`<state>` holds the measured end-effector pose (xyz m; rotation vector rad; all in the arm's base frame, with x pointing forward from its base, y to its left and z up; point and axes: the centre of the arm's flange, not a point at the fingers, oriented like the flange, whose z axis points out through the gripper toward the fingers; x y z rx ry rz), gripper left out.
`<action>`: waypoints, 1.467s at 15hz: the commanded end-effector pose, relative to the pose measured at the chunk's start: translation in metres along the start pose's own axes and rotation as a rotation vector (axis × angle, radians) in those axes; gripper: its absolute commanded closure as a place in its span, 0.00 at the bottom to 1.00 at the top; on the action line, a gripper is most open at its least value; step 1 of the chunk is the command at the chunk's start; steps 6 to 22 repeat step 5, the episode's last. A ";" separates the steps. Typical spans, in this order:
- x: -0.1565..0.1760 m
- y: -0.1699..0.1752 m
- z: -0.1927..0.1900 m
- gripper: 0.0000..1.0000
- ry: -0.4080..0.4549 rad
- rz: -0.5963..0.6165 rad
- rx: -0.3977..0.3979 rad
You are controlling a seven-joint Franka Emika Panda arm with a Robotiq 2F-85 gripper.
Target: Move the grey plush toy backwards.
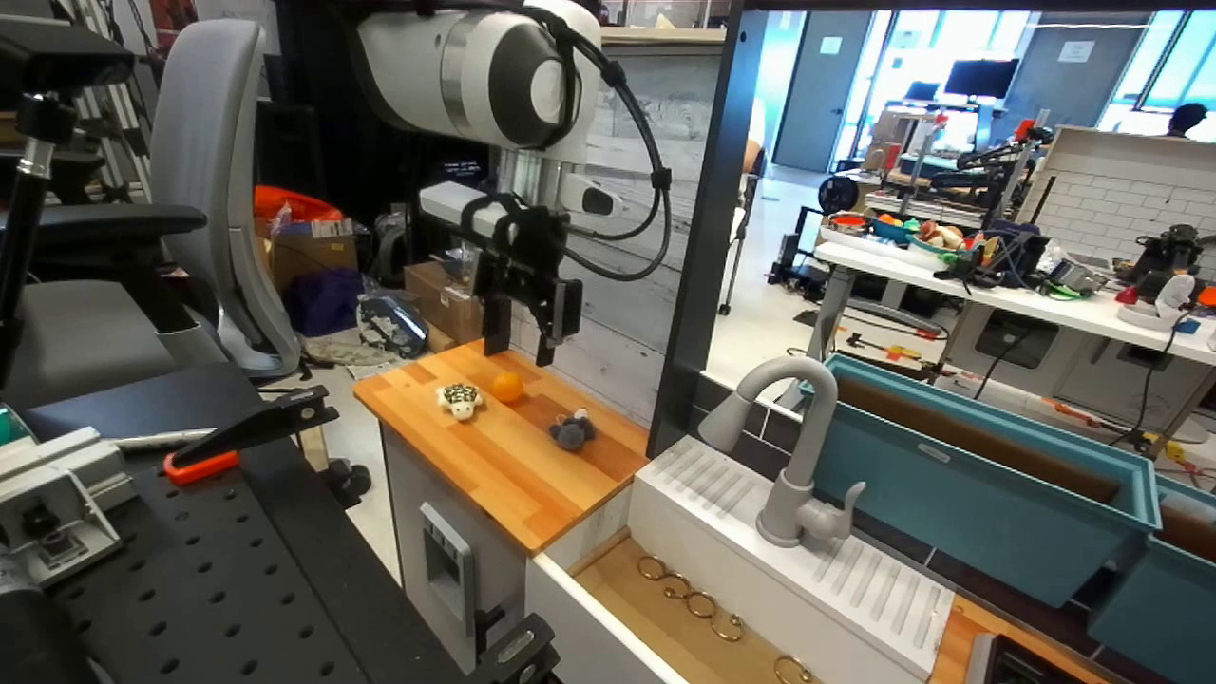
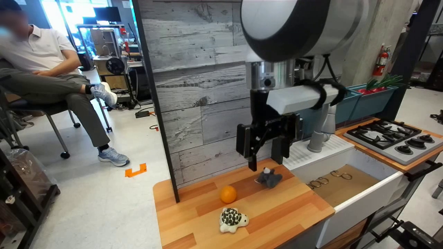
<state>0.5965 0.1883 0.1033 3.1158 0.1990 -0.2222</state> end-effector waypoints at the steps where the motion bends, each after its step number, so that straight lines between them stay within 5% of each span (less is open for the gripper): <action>1: -0.059 0.021 -0.039 0.00 -0.124 0.069 0.113; 2: -0.068 0.028 -0.042 0.00 -0.161 0.102 0.120; 3: -0.035 0.013 -0.020 0.00 -0.109 0.061 0.079; 22: -0.051 0.024 -0.030 0.00 -0.143 0.091 0.090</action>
